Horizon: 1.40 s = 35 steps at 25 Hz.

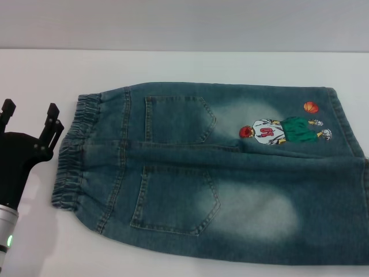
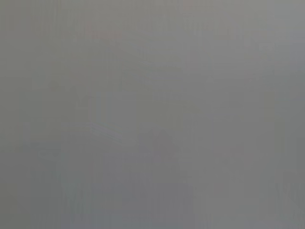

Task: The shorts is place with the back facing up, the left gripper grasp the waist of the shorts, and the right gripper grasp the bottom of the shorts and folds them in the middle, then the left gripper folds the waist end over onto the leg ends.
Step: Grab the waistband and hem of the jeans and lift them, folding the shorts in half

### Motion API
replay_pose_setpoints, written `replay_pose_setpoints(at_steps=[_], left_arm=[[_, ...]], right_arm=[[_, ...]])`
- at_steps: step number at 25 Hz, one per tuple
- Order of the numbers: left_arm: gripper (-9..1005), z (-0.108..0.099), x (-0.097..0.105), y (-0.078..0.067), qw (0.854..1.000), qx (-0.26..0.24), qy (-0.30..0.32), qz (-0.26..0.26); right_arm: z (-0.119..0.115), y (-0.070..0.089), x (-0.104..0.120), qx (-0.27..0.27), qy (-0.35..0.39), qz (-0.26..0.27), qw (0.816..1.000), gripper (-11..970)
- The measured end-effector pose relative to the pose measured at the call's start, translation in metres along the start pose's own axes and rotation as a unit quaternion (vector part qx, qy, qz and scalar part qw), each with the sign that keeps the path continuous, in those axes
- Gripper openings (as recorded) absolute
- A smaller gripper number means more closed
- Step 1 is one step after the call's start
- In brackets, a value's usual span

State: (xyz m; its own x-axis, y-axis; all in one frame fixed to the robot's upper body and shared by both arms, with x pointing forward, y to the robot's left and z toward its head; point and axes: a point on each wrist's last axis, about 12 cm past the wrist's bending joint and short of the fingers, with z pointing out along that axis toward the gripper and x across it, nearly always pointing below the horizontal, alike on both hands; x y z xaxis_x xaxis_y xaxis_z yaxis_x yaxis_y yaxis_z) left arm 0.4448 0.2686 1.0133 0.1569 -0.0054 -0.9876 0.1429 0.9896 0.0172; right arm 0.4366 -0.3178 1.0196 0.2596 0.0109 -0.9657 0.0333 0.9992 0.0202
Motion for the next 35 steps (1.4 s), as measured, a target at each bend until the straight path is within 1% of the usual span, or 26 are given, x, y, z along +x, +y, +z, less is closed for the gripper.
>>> replay_pose_setpoints(at_steps=[10,14,17,18,19,21,22,23,25,26,29,30,31,32,34,35], left_arm=[[799,0.001,0.000,-0.002,1.000,0.002,0.001,-0.004],[798,0.005,0.000,-0.010,1.000,0.005,0.012,0.002],[798,0.011,-0.004,-0.022,0.999,0.002,0.023,0.032],[798,0.011,-0.004,-0.022,0.999,0.002,0.023,0.032],[798,0.015,-0.008,-0.027,0.999,-0.001,0.030,0.032],[798,0.018,-0.010,-0.027,0.999,-0.004,0.037,0.028],[798,0.030,-0.017,-0.029,0.997,0.005,0.074,-0.001],[798,0.034,-0.020,-0.023,0.996,0.006,0.091,-0.005],[799,0.037,-0.023,-0.022,0.995,0.008,0.100,-0.009],[799,0.043,-0.029,-0.020,0.994,0.008,0.113,-0.015],[800,0.043,-0.029,-0.020,0.994,0.008,0.113,-0.015],[800,0.051,-0.045,-0.016,0.990,0.000,0.140,-0.026],[800,0.051,-0.045,-0.016,0.990,0.000,0.140,-0.026],[800,0.057,-0.055,-0.016,0.986,0.004,0.161,-0.036],[801,0.057,-0.055,-0.016,0.986,0.004,0.161,-0.036],[801,0.063,-0.064,-0.014,0.982,0.012,0.181,-0.046]], right_arm=[[0.001,0.000,0.000,-0.001,-0.001,0.004,1.000,727],[0.002,0.004,0.001,-0.023,0.008,0.023,0.999,727],[0.005,0.004,0.003,-0.030,0.019,0.038,0.999,726],[0.008,0.004,0.005,-0.032,0.025,0.042,0.998,726],[0.010,0.003,0.006,-0.034,0.031,0.044,0.998,726],[0.016,0.002,0.008,-0.034,0.046,0.052,0.997,726],[0.020,0.001,0.009,-0.034,0.055,0.058,0.996,726],[0.024,-0.001,0.011,-0.034,0.068,0.063,0.995,726],[0.035,-0.003,0.012,-0.035,0.093,0.075,0.992,727],[0.040,-0.003,0.012,-0.038,0.106,0.084,0.990,727],[0.054,-0.005,0.002,-0.044,0.132,0.104,0.985,727],[0.058,-0.005,-0.002,-0.045,0.140,0.107,0.983,727],[0.062,-0.007,-0.009,-0.043,0.143,0.105,0.983,727],[0.066,-0.006,-0.015,-0.039,0.152,0.101,0.982,727],[0.073,-0.006,-0.028,-0.027,0.165,0.088,0.982,727],[0.079,-0.005,-0.035,-0.020,0.181,0.085,0.980,727]])
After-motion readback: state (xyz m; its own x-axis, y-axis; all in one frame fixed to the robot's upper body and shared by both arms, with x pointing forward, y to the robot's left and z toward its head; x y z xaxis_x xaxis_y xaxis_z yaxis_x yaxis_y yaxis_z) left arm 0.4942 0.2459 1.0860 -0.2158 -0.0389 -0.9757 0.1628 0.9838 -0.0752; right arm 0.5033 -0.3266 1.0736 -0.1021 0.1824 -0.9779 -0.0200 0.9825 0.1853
